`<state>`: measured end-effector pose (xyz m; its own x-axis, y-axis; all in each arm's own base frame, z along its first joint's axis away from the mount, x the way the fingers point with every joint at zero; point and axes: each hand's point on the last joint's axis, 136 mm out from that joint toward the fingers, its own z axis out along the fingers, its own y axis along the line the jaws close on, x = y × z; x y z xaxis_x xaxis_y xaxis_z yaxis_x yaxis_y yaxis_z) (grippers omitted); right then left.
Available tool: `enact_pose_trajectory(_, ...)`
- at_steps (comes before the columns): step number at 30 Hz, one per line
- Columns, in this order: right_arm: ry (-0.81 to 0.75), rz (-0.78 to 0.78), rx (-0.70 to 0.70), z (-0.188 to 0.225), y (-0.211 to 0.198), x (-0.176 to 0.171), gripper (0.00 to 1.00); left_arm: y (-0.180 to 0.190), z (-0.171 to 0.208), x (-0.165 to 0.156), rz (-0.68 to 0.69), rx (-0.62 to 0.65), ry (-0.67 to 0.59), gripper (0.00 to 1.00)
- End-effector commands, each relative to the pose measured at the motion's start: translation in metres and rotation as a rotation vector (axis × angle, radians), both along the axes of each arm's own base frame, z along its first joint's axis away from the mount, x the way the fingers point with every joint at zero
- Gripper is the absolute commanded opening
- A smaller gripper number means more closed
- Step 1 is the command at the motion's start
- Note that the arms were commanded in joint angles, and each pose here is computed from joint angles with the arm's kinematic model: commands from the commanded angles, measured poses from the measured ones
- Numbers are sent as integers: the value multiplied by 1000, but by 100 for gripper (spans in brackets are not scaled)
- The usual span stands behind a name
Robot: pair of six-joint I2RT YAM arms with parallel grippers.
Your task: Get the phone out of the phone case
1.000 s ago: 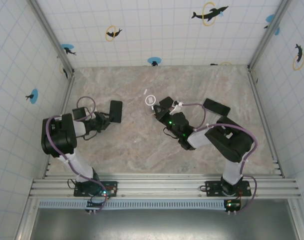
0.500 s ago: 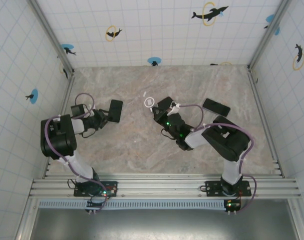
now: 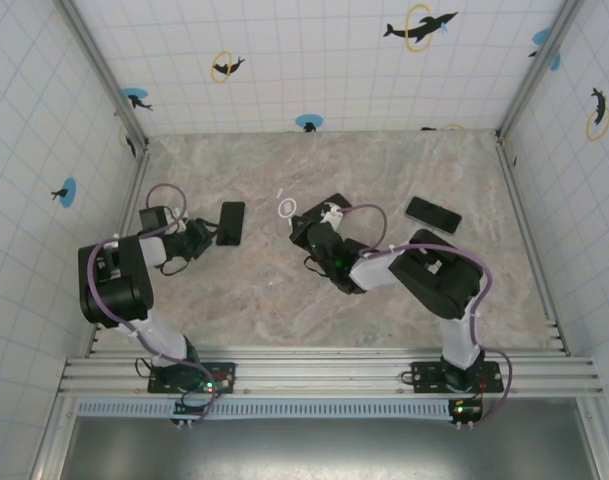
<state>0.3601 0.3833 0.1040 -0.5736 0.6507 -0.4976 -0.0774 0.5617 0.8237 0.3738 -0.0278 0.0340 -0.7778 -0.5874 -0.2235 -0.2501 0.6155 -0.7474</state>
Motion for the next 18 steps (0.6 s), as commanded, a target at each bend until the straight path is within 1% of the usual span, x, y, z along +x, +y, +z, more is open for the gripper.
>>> enact_pose_trajectory(1,14,-54,-53,-8,10,6,0,11,-6,-13,24,72,68,60)
enact_pose_trajectory(6,69,-76,-96,-27,29,9,0,7,25,-11,16,55,-13,62)
enact_pose_trajectory(8,95,-79,-93,-34,35,9,0,3,36,-13,6,53,-42,64)
enact_pose_trajectory(12,138,-74,-92,-48,51,12,0,-2,50,-21,8,41,-79,65)
enact_pose_trajectory(18,160,-55,-83,-58,73,12,0,-12,66,-27,-6,25,-122,70)
